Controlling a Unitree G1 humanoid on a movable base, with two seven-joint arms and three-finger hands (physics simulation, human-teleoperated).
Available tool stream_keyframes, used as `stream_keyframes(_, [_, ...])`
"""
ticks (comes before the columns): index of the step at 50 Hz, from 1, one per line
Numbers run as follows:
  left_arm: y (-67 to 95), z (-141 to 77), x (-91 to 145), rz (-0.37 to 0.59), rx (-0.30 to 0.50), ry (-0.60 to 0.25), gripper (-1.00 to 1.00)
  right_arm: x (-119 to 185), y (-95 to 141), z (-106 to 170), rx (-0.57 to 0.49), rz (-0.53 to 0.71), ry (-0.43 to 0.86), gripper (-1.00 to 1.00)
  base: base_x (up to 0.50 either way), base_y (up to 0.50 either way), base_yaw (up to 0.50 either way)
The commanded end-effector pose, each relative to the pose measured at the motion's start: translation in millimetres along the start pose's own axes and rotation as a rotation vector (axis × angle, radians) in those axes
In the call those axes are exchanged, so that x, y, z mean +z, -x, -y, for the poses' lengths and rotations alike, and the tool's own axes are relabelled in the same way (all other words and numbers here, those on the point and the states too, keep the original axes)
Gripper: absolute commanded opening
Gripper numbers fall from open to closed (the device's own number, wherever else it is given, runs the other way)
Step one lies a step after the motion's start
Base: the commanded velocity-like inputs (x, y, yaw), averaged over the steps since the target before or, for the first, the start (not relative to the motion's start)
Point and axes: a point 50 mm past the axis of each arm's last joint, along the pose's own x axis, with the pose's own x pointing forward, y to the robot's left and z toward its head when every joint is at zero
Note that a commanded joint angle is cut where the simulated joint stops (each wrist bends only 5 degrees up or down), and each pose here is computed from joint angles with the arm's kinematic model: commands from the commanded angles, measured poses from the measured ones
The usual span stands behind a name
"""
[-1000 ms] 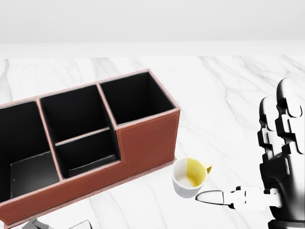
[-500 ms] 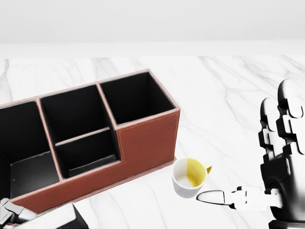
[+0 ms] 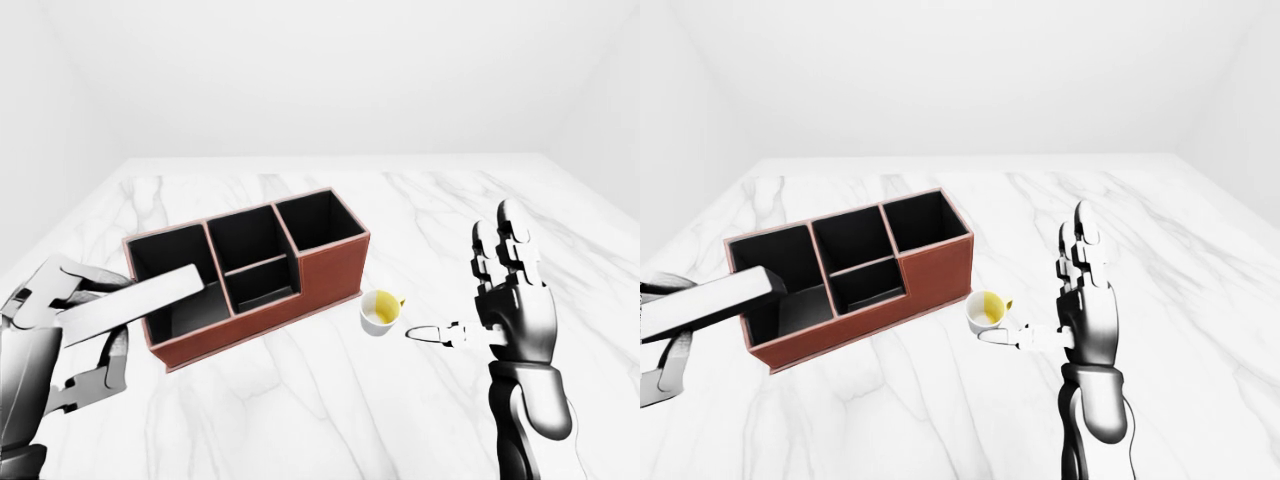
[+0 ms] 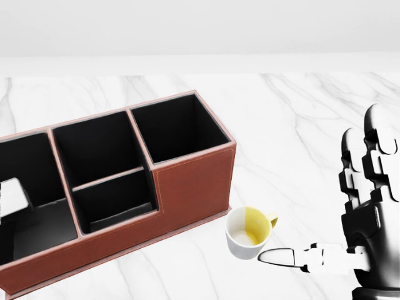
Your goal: Pick up the book and place it in the front compartment of the caddy.
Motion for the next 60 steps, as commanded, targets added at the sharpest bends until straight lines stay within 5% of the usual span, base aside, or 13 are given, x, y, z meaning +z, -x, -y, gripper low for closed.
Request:
stream_keyframes(1, [-15.0,-45,30,0.09,0.32,-0.182,-1.0,1,0,1,-0.002,0.007,0.0,0.99,0.0,0.0,0.0])
stream_keyframes(3, [-23.5,-51,47,0.144,0.362,-0.271,-1.0,1,-1,1,-0.002,0.007,-0.001,0.99,0.0,0.0,0.0])
stream_keyframes(13, [-32.4,-57,73,0.229,0.427,-0.407,-0.98,-5,-2,1,-0.002,-0.017,-0.002,0.99,0.0,0.0,0.0])
stream_keyframes(23, [-35.5,-56,87,0.29,0.433,-0.471,-0.96,-5,-1,1,-0.003,-0.02,-0.004,0.99,0.0,0.0,0.0])
stream_keyframes(27, [-38.5,-46,107,0.419,0.383,-0.515,-0.94,-4,0,1,-0.005,-0.014,-0.001,0.99,0.0,0.0,0.0])
stream_keyframes(44, [-41.9,-31,129,0.693,0.213,-0.451,-0.94,-6,-1,3,-0.013,-0.022,0.006,0.99,0.0,0.0,0.0])
stream_keyframes(60, [-48.7,-22,124,0.756,0.079,-0.299,-0.94,-4,1,5,-0.017,-0.021,0.019,0.99,0.0,0.0,0.0])
